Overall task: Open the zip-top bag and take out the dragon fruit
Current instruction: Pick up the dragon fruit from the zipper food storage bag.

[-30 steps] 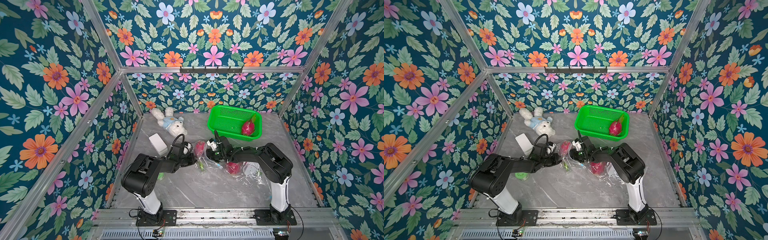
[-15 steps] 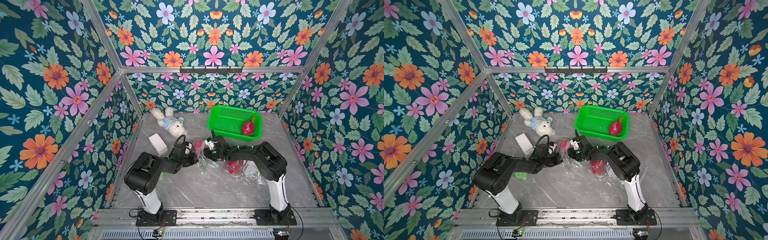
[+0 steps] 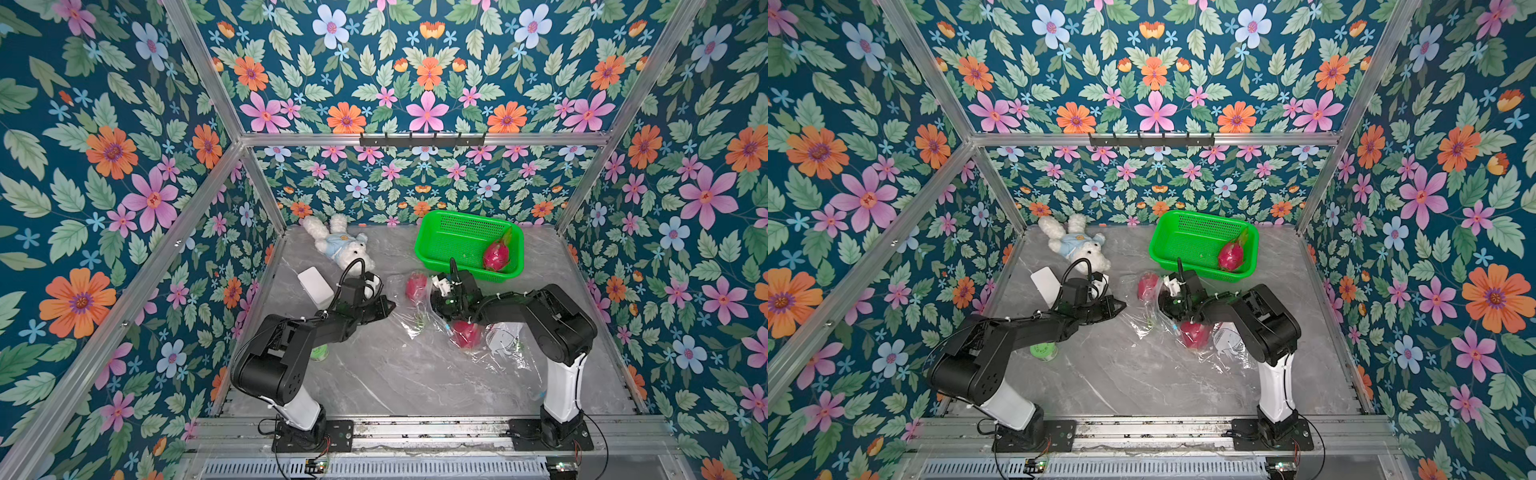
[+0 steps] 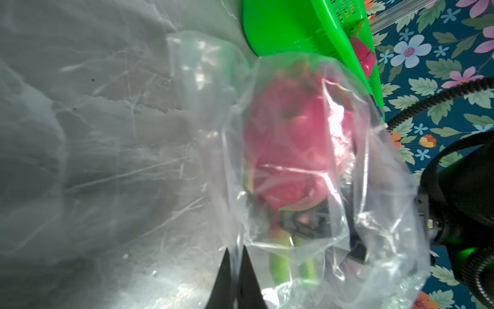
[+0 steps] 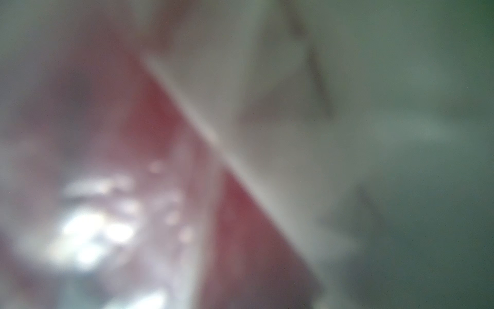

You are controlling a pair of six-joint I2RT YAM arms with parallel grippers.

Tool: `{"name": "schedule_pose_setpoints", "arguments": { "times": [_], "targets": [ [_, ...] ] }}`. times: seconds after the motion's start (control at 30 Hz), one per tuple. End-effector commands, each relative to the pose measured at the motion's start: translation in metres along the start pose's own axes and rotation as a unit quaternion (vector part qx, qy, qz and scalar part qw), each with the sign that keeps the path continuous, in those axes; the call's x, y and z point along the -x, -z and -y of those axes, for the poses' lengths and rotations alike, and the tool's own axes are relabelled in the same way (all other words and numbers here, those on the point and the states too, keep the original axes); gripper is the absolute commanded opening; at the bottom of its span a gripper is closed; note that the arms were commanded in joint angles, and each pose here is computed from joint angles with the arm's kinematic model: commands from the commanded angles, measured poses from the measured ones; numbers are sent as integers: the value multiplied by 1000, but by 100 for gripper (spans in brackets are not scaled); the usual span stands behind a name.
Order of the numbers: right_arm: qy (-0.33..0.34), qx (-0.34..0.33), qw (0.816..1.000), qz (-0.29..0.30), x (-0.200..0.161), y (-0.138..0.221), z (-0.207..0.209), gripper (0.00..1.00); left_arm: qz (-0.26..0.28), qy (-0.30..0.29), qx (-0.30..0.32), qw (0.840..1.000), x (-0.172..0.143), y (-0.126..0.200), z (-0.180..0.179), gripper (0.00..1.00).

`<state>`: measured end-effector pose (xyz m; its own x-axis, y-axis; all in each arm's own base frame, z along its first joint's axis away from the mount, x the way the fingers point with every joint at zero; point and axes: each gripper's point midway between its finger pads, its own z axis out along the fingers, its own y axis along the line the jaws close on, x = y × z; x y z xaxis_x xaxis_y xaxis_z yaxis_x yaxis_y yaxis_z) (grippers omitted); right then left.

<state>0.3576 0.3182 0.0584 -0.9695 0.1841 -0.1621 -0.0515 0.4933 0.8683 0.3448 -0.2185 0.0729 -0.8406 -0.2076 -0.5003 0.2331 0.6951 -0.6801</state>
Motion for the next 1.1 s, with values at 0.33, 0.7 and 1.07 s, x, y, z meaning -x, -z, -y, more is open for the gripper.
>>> {"name": "schedule_pose_setpoints", "arguments": {
  "times": [0.33, 0.7, 1.07],
  "targets": [
    [42, 59, 997, -13, 3, 59, -46, 0, 44, -51, 6, 998, 37, 16, 7, 8],
    [74, 60, 995, -14, 6, 66, -61, 0, 63, -50, -99, 992, 53, 18, 46, 65],
    [88, 81, 993, 22, 34, 73, -77, 0, 68, 12, -254, 965, 35, 32, 80, 93]
  ]
}}
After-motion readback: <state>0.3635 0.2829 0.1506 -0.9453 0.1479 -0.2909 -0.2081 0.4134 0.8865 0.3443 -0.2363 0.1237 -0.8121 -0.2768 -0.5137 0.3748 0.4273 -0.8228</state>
